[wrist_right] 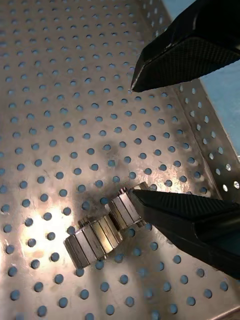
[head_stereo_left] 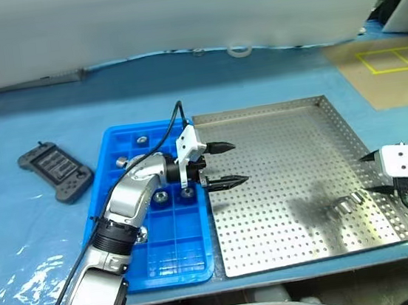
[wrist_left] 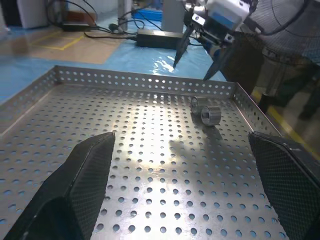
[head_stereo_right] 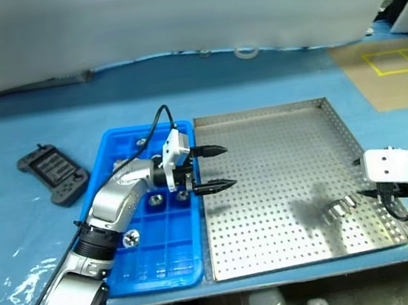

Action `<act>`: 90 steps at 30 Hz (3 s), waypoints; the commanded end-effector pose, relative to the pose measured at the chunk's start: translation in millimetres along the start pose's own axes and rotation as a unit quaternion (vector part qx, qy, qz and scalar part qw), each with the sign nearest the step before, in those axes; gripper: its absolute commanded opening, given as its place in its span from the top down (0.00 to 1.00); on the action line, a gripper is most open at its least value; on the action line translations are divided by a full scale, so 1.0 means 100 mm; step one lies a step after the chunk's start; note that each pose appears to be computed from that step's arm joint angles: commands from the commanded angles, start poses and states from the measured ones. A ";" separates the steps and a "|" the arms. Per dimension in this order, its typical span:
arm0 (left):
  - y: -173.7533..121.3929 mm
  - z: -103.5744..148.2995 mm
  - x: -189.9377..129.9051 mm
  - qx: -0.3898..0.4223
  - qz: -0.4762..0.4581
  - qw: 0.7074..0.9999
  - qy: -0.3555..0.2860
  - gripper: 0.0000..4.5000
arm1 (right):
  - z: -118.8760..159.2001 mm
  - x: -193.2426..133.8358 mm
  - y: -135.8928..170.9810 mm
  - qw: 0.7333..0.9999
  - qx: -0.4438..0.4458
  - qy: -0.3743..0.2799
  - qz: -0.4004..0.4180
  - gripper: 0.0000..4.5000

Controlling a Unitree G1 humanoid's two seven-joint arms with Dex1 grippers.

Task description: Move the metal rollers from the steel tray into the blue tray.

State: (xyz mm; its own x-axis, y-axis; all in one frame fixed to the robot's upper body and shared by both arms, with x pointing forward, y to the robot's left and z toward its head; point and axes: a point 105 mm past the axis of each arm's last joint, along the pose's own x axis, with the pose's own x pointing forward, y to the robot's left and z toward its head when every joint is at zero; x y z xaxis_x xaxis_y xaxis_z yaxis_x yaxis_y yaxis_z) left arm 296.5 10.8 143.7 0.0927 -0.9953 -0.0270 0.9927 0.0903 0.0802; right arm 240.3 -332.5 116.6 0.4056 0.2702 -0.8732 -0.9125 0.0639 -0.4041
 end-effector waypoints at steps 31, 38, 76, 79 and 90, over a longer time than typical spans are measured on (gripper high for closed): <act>0.02 -0.12 -0.07 0.014 0.036 0.999 -0.006 0.00 | 0.07 -0.24 0.08 0.992 0.100 -0.029 0.074 0.28; 0.02 -0.06 -0.03 0.013 0.037 0.999 -0.009 0.00 | -0.43 -0.31 0.53 0.981 0.058 0.106 0.151 0.28; 0.09 0.00 -0.06 0.014 0.046 0.999 0.004 0.00 | -0.39 0.27 0.66 0.989 -0.004 0.070 0.128 0.56; 0.10 -0.02 -0.06 0.013 0.048 0.999 0.004 0.00 | -0.37 0.27 0.65 0.989 0.004 0.069 0.129 0.80; 0.12 -0.02 -0.04 0.010 0.051 0.999 0.001 0.00 | -0.39 0.25 0.70 0.986 0.015 0.078 0.145 0.85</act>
State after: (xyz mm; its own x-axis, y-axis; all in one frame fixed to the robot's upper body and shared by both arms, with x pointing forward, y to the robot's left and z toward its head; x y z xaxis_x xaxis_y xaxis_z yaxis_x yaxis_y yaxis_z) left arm 308.2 18.4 129.6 0.1988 -0.9787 -0.0512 0.9786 0.1954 0.0652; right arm 190.9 -359.1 54.4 0.1457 0.1298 -0.9808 -0.9892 0.0360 -0.1422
